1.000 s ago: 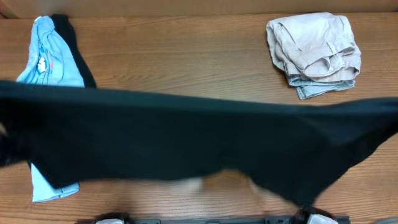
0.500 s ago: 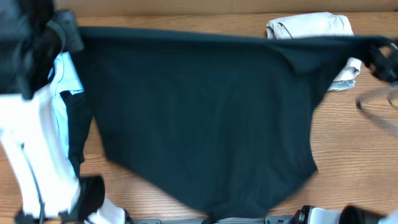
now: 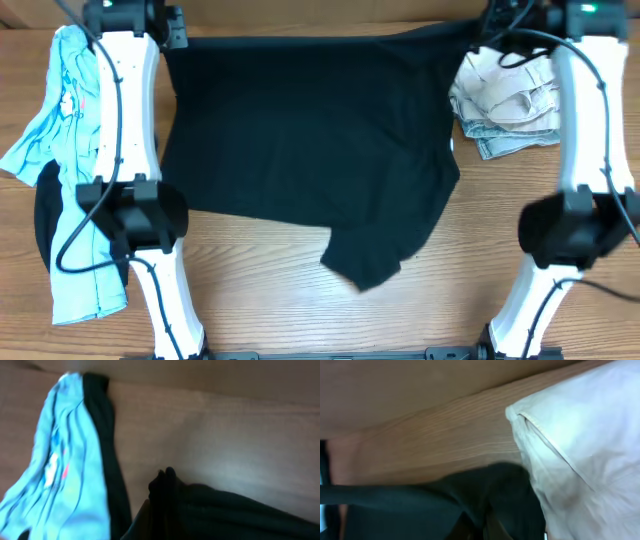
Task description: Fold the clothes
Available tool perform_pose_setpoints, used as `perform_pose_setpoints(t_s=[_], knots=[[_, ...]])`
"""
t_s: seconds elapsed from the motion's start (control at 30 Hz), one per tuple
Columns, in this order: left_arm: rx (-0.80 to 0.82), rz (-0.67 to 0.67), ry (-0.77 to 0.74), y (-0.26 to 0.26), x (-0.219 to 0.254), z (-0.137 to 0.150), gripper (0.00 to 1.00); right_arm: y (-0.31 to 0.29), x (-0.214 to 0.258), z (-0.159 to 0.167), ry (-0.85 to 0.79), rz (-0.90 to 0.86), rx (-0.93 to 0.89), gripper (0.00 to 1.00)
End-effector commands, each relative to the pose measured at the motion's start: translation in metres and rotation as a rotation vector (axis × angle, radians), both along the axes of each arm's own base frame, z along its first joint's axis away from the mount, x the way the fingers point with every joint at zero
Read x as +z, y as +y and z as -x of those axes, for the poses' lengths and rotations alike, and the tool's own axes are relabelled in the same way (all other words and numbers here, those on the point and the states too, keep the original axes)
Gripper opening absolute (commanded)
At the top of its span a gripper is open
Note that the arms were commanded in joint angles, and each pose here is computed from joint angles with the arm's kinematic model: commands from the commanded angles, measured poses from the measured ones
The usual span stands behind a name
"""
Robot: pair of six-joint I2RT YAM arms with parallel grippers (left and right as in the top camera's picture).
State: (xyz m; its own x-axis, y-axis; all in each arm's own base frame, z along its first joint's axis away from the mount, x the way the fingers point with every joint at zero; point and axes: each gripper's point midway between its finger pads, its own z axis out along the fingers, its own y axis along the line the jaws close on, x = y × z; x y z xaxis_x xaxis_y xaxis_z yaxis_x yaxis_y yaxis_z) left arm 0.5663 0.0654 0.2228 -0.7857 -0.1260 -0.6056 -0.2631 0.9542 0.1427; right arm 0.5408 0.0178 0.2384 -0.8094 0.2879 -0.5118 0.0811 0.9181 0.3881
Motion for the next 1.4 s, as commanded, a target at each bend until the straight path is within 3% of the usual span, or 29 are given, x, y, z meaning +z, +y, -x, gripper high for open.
perform_pose_setpoints(t_s=[0.0,0.2,0.5,0.67,1.07,1.17,1.37], knots=[[0.02,-0.058,-0.039,0.019,-0.001,-0.014,0.04,-0.005,0.003,-0.011,-0.029,0.014,-0.048,0.04],[0.044,-0.061,-0.085,0.033,0.005,-0.022,0.05,0.007,-0.009,0.002,0.049,-0.015,-0.038,0.04],[0.068,-0.029,0.165,0.047,-0.031,0.03,0.04,0.028,-0.042,0.074,0.379,-0.026,-0.002,0.04],[0.041,0.047,0.267,0.038,-0.057,0.047,0.04,0.036,-0.053,0.09,0.451,0.016,0.012,0.04],[0.033,0.084,0.47,0.031,-0.121,0.08,0.07,0.034,-0.137,0.126,0.665,0.065,0.008,0.04],[0.034,0.087,0.497,0.03,-0.128,0.086,0.18,0.033,-0.149,0.13,0.685,0.066,0.009,0.05],[0.033,0.091,0.529,0.029,-0.13,0.093,0.56,0.033,-0.15,0.133,0.694,0.069,0.019,0.35]])
